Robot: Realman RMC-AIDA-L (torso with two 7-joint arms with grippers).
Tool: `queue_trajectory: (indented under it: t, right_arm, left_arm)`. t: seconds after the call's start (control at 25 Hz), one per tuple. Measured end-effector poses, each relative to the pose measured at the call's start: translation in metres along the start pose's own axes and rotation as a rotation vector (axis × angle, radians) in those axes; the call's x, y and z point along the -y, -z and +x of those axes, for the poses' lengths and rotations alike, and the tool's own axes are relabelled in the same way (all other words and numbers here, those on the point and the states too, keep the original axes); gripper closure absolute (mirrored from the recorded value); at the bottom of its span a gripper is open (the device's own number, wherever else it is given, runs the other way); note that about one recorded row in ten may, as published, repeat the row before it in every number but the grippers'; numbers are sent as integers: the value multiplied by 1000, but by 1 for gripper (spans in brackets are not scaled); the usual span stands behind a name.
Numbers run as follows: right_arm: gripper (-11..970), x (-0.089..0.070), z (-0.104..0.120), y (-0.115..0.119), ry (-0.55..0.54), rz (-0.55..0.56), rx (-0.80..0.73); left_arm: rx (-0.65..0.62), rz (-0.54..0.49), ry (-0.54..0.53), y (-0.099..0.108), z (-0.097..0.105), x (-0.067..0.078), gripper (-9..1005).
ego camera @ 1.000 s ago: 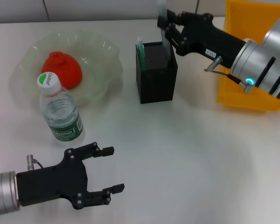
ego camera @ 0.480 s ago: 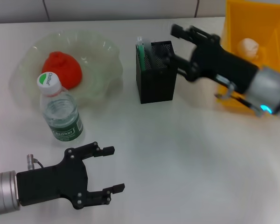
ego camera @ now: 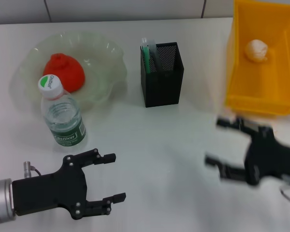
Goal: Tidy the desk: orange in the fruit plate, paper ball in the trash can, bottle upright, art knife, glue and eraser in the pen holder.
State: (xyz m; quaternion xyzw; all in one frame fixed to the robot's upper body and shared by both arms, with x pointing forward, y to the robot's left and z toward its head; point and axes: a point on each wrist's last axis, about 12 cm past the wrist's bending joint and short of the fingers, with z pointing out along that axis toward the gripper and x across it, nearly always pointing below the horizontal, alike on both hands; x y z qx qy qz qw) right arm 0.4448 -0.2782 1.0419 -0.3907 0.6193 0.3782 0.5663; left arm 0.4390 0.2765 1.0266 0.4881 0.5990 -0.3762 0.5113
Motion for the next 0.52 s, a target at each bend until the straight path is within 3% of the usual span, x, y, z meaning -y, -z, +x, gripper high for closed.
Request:
queue_trajectory:
  t: [0.12, 0.24, 0.52]
  right_arm:
    - [117, -9, 9, 14, -1, -58, -70]
    - [117, -19, 15, 12, 17, -134, -110]
    - [117, -19, 14, 7, 27, -155, -109]
  left_arm:
    - [-5, 3, 3, 2, 0, 0, 198]
    - [-12, 21, 6, 2, 1, 2, 198]
    - [-11, 26, 8, 2, 1, 3, 198]
